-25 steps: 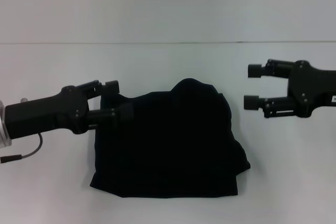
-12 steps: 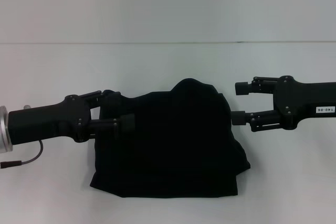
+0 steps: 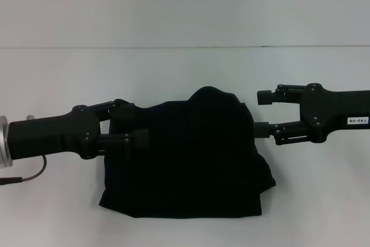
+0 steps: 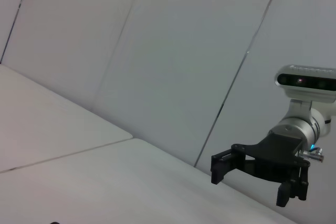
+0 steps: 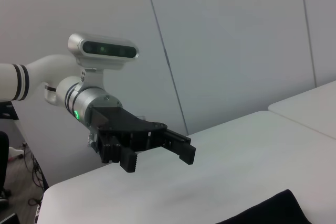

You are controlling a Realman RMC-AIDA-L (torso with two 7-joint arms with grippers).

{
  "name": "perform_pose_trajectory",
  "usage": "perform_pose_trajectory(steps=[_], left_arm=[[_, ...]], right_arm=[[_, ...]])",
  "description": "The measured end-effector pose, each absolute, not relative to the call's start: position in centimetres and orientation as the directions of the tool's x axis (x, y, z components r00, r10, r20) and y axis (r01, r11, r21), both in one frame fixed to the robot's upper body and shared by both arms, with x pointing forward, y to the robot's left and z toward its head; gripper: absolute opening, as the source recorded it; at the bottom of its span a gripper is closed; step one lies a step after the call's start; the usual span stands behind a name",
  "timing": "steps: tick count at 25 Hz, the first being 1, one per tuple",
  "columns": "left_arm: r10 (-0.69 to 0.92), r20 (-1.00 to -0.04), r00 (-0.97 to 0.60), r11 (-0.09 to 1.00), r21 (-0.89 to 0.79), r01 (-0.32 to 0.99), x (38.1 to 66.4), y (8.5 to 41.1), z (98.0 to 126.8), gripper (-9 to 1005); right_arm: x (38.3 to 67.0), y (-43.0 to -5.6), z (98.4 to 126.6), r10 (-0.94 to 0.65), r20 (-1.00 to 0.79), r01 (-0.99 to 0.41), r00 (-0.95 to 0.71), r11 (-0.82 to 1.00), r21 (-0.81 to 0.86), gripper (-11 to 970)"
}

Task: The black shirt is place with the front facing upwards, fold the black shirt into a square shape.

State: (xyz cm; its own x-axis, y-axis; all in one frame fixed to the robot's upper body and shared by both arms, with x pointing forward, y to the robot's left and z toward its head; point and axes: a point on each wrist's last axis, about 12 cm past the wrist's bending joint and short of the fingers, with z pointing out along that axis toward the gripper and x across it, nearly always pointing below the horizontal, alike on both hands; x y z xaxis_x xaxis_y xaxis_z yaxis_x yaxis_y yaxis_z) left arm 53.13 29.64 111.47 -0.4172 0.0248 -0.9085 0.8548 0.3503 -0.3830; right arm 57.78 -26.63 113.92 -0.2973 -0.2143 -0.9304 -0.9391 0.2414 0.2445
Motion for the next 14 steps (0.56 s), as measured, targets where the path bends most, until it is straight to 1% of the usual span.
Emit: perform_pose_trajectory(steps=[14], left_arm=[[0.076, -0.885, -0.459, 0.325, -0.413, 0.851, 53.31, 29.72, 111.68, 921]], right_arm=[[57.68, -26.28, 113.74, -0.221, -0.917, -0.93, -0.333, 0.236, 0.281, 904]])
